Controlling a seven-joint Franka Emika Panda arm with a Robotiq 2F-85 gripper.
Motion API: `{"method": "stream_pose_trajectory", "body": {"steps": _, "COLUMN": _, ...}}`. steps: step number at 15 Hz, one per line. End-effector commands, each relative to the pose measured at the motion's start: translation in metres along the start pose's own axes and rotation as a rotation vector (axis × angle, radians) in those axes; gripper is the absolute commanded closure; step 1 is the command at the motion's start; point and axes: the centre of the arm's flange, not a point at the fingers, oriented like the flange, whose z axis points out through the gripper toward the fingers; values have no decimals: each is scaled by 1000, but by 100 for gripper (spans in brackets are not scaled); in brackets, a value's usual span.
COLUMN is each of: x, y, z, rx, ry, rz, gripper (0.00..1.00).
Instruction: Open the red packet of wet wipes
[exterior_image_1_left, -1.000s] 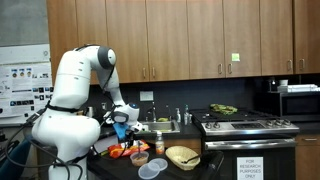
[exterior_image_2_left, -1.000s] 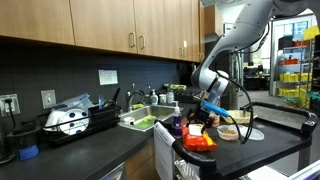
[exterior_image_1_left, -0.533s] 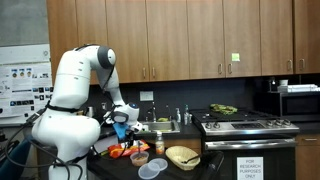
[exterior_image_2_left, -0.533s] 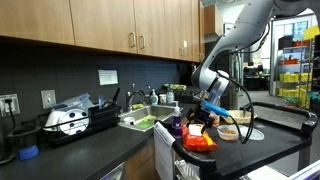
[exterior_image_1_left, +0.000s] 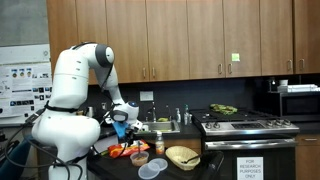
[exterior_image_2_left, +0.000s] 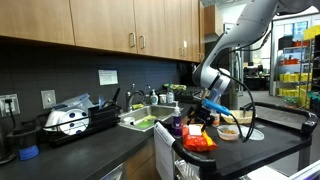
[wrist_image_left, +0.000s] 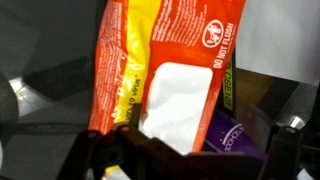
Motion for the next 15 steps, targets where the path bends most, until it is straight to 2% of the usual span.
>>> {"method": "stream_pose_trajectory", "body": {"steps": 1, "x": -2, "y": -5, "z": -10, "rx": 20, "ry": 25, "rz": -9, "gripper": 0}}
{"method": "stream_pose_trajectory", "body": {"steps": 15, "x": 5, "y": -26, "z": -26, "rx": 50, "ry": 54, "rz": -42, "gripper": 0}}
